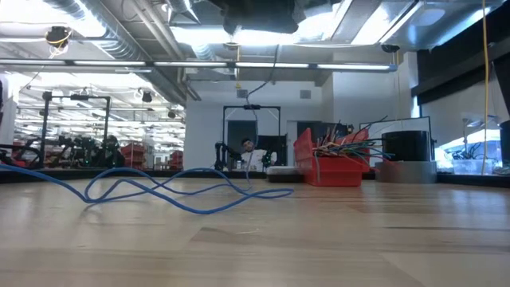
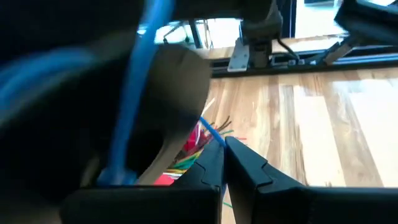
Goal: Coil cords
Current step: Coil the blue wire into the black spool
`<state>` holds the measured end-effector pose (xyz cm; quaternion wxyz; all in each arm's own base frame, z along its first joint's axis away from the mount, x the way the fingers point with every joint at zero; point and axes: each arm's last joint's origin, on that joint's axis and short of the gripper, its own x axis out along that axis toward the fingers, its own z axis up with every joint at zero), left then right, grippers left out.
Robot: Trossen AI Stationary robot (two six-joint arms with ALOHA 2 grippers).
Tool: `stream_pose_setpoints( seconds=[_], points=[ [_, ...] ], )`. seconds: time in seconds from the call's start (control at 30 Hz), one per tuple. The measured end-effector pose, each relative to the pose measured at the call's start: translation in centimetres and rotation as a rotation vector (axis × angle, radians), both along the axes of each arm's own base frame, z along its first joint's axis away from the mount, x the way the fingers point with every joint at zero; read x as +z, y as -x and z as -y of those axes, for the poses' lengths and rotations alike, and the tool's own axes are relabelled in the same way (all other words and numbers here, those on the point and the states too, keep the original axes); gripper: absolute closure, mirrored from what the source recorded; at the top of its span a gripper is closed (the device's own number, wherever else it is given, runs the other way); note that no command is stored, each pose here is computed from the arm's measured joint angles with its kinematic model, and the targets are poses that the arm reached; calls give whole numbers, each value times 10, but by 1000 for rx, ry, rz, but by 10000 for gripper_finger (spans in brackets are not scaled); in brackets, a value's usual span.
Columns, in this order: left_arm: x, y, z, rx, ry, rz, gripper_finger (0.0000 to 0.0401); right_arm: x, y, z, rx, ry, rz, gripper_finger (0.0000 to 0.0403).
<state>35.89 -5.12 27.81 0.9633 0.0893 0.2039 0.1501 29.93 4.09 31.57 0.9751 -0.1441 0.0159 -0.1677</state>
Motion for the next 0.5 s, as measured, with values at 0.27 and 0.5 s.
stream_pose_setpoints(
  seconds=[0.27,0.5],
  points=[
    [2,0,0,-11,-11,8,400,25,21,3,46,8,78,395],
    [4,-1,0,-16,-15,21,400,40,36,5,68,12,123,395]
  ],
)
